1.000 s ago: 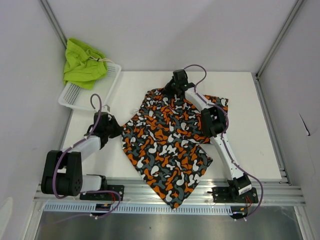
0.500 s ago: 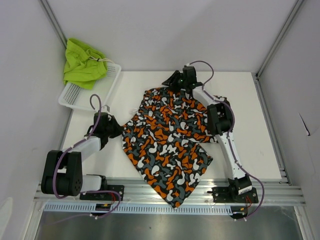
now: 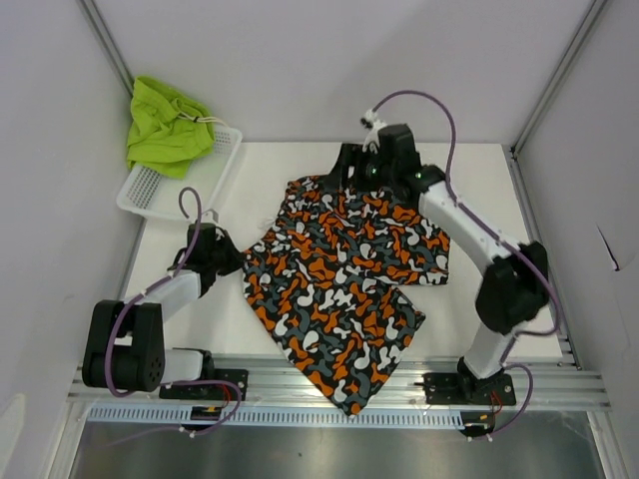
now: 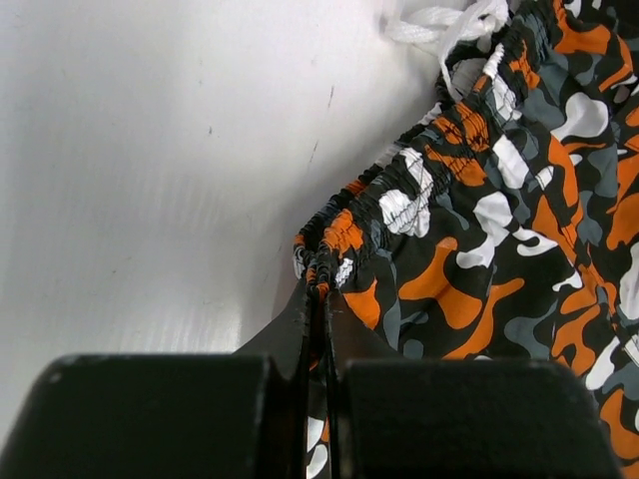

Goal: Fold and stack the shorts
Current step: Fold the shorts

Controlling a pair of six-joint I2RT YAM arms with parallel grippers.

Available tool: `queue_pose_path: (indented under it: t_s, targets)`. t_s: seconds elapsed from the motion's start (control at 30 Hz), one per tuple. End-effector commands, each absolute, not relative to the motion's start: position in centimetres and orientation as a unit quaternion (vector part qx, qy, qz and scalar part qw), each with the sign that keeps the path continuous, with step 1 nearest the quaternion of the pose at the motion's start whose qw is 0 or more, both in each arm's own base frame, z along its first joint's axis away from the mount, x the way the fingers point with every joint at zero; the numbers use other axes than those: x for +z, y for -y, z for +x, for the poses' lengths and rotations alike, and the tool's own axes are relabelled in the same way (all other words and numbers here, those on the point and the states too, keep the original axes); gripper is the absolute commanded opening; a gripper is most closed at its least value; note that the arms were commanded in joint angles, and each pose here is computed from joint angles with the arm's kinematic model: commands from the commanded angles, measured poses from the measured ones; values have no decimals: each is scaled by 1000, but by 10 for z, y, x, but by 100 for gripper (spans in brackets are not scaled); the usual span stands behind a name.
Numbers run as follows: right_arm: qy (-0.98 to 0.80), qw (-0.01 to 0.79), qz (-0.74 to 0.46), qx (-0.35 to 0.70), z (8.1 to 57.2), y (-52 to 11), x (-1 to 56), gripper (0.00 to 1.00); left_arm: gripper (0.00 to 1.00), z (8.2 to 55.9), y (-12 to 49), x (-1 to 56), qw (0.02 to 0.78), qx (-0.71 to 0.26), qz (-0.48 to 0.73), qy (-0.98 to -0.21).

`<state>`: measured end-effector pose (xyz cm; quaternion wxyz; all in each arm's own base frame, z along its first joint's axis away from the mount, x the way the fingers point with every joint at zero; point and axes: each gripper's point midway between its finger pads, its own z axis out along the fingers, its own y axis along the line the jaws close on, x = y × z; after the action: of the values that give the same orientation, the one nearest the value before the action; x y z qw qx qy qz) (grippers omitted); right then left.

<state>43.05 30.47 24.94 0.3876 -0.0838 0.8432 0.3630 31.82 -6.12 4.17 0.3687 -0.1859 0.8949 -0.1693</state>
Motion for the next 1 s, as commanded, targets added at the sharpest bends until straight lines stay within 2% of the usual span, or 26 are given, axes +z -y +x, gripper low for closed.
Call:
queue_pose_path:
  t_s: [0.0, 0.07, 0.1, 0.13, 0.2, 0.4, 0.8, 0.97]
  targets:
    - [-870, 378, -151, 277, 350, -287, 212, 72, 0, 331, 49, 68, 409, -153, -196, -878]
    - [-867, 387, -171, 262, 313, -289, 208, 72, 0, 327, 46, 70, 415, -148, -204, -874]
    - [-879, 371, -174, 245, 291, -281, 185, 72, 0, 327, 44, 76, 425, -146, -207, -869]
    - [-864, 396, -180, 254, 273, -276, 204, 71, 0, 326, 44, 76, 425, -145, -209, -869]
    - [-859, 399, -201, 248, 238, -278, 200, 70, 0, 325, 42, 77, 426, -143, -213, -868]
    - [-868, 363, -269, 207, 143, -269, 162, 67, 0, 320, 38, 68, 405, -127, -224, -878]
    - [-851, 294, -409, 148, 13, -286, 97, 67, 0, 319, 34, 69, 418, -121, -234, -869]
    - [-839, 258, -447, 172, -31, -297, 79, 67, 0, 318, 35, 70, 418, -120, -219, -873]
